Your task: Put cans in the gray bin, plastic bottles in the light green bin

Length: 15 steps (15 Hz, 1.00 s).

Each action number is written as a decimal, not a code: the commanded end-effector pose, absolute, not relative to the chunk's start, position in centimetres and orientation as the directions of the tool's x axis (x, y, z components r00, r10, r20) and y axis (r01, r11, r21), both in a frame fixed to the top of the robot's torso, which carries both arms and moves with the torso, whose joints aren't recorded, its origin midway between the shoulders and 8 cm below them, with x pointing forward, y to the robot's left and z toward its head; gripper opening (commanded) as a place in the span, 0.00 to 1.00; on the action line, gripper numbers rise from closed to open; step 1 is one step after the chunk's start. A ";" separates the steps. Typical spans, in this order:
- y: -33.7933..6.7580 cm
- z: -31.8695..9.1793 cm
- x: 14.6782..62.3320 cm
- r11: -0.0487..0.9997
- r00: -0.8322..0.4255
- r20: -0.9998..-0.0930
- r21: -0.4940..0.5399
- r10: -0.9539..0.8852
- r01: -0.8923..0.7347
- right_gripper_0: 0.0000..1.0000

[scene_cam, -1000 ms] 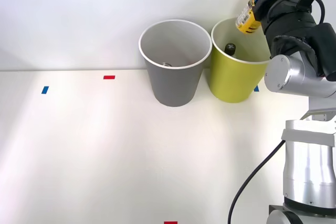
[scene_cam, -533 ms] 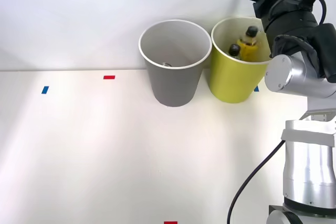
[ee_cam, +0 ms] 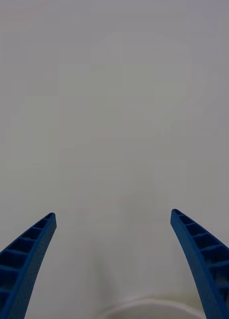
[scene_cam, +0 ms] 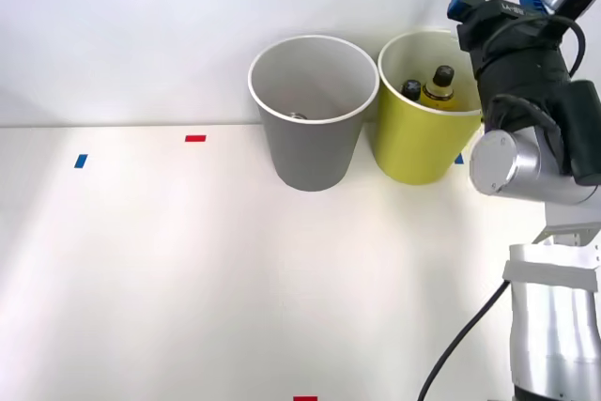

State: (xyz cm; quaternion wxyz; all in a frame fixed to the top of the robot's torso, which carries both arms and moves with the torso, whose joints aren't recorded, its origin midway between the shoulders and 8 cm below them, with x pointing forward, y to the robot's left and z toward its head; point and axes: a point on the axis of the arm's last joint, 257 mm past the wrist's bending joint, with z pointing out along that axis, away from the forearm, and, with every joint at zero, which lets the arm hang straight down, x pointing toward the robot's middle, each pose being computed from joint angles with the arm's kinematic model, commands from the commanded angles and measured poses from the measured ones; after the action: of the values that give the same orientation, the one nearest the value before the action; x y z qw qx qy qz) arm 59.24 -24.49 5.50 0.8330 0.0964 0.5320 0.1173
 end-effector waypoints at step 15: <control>-26.4 -6.9 40.5 0.987 0.210 -0.964 0.163 0.162 -0.014 0.78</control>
State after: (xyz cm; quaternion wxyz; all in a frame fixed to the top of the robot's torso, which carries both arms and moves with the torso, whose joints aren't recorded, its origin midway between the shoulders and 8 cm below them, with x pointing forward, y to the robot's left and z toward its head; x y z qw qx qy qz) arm 40.74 -26.45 -6.12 0.7818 0.0608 0.6177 0.0591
